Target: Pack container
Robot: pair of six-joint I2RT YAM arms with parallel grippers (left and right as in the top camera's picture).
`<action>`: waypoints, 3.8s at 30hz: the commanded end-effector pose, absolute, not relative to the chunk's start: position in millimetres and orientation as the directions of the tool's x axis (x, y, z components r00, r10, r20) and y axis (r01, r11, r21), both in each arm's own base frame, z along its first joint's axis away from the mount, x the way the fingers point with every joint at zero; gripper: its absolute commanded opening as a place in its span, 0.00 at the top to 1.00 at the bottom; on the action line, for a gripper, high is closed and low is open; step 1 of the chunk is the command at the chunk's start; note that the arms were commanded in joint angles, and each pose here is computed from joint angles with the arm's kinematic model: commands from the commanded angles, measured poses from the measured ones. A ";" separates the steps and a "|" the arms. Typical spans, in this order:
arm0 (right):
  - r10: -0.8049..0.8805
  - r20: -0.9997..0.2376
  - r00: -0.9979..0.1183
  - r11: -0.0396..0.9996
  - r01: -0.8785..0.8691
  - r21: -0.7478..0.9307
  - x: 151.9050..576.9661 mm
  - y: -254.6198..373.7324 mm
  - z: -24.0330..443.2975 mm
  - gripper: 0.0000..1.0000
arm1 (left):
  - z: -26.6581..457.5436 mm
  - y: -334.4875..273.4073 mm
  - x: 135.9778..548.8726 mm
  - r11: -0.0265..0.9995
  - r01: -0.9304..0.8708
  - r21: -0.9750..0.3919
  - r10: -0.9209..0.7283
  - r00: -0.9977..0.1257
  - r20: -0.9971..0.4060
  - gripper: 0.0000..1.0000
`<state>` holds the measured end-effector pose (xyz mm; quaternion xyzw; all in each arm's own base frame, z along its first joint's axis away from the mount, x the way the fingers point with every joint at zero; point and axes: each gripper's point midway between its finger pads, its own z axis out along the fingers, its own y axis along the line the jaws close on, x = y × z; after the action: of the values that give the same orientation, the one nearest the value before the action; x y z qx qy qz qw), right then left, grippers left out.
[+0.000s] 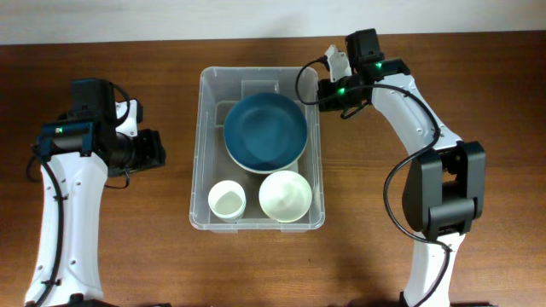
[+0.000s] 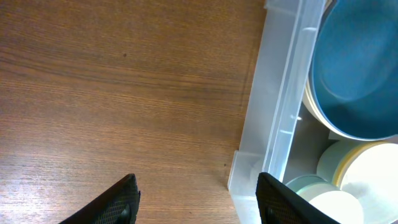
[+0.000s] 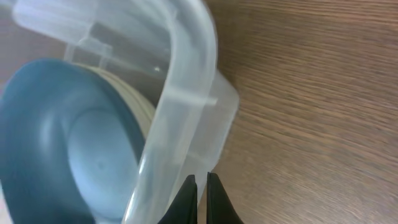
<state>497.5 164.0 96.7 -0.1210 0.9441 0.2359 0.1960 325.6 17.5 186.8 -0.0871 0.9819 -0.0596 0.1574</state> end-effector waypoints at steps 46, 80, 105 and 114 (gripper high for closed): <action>0.181 -0.700 -0.691 0.979 0.198 0.057 358.6 -31.2 305.1 0.01 | 252.4 29.4 310.2 0.995 -0.095 0.002 -0.064 -0.688 -0.723 0.00; 0.152 -0.885 -0.440 0.982 0.170 0.084 174.4 -20.9 250.3 0.01 | 238.6 9.7 207.1 0.994 -0.078 -0.078 -0.108 -0.556 -0.824 0.00; -0.140 -0.989 -0.040 0.986 -0.095 -0.135 245.7 13.4 161.9 0.01 | 237.9 9.6 206.6 0.994 -0.078 -0.078 -0.108 -0.559 -0.822 0.00; -0.139 -0.989 -0.058 0.987 -0.094 -0.134 245.8 12.7 157.6 0.01 | 237.9 9.6 206.6 0.994 -0.078 -0.078 -0.109 -0.559 -0.822 0.00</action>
<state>246.2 8.4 159.9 -0.0701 0.7268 -0.0223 0.6829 206.7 11.7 237.8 -0.0517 0.8837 -0.0090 0.4652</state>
